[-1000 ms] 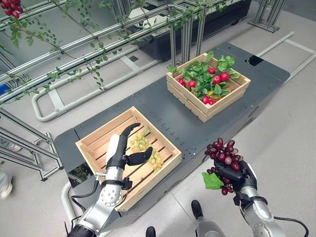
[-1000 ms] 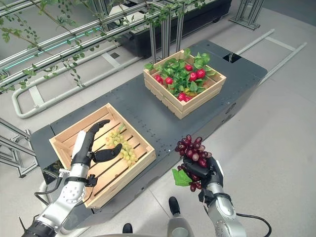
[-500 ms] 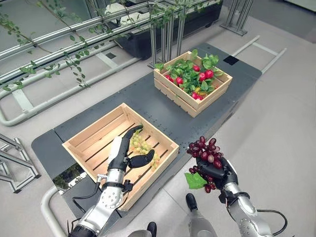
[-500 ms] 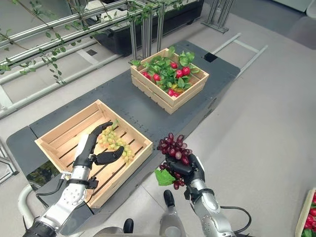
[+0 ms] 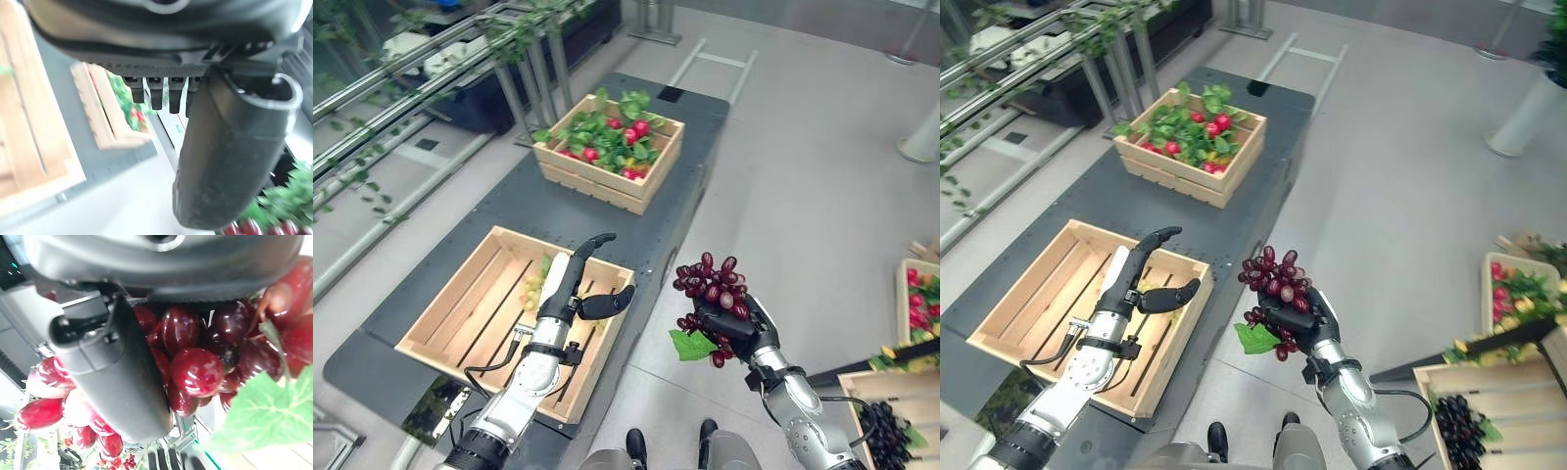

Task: Pick up the fruits from the basket on one side to the basket on the other side

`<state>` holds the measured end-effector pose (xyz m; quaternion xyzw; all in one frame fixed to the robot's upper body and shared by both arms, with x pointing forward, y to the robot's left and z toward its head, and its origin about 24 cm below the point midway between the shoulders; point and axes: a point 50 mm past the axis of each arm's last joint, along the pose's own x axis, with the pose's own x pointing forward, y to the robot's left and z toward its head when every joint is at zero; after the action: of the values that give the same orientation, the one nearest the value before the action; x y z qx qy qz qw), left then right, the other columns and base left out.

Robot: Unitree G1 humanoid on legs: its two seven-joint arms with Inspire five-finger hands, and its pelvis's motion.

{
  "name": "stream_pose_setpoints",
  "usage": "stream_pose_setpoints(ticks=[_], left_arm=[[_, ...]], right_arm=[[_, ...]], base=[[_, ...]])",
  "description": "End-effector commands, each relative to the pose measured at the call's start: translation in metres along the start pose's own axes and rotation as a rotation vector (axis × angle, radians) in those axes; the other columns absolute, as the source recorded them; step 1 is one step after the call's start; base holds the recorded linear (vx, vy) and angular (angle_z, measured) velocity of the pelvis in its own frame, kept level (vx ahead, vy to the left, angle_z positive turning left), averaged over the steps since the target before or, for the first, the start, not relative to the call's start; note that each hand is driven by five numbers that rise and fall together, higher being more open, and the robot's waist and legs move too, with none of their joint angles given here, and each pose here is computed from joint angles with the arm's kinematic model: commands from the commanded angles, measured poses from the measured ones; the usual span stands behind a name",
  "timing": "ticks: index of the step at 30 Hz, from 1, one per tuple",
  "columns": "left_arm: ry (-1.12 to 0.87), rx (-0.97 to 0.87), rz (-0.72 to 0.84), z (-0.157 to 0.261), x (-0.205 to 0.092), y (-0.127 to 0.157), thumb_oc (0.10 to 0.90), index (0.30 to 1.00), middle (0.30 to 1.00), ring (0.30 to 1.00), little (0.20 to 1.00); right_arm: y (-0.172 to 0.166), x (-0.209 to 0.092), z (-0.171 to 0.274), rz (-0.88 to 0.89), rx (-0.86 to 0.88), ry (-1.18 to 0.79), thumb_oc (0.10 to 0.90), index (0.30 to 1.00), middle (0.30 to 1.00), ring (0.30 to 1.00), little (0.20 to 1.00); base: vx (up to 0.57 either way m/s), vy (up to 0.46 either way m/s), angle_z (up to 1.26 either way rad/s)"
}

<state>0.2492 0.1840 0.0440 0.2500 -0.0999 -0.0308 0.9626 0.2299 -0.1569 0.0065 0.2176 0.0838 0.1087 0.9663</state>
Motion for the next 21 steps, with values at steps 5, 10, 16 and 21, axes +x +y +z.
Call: stream_pose_setpoints(ticks=[5, 10, 16, 21], left_arm=[[-0.238, -0.058, 0.097, 0.042, 0.011, 0.016, 0.8, 0.9, 0.9, 0.9, 0.9], [-0.266, -0.078, 0.107, 0.048, 0.014, 0.011, 0.8, 0.9, 0.9, 0.9, 0.9], [-0.304, -0.135, 0.09, 0.049, 0.011, 0.007, 0.8, 0.9, 0.9, 0.9, 0.9], [-0.336, -0.198, 0.048, 0.056, 0.012, -0.001, 0.8, 0.9, 0.9, 0.9, 0.9]], right_arm=[[0.042, 0.014, 0.06, 0.201, -0.011, -0.378, 0.4, 0.3, 0.3, 0.3, 0.3], [0.041, 0.011, 0.082, 0.19, -0.052, -0.469, 0.4, 0.3, 0.3, 0.3, 0.3], [0.029, 0.001, 0.092, 0.15, -0.069, -0.517, 0.4, 0.3, 0.3, 0.3, 0.3], [0.023, -0.002, 0.09, 0.129, -0.06, -0.505, 0.4, 0.3, 0.3, 0.3, 0.3]], base=[[-0.13, -0.243, -0.78], [-0.18, -0.29, -0.65], [-0.19, -0.287, -0.32], [-0.11, -0.174, -0.28]])
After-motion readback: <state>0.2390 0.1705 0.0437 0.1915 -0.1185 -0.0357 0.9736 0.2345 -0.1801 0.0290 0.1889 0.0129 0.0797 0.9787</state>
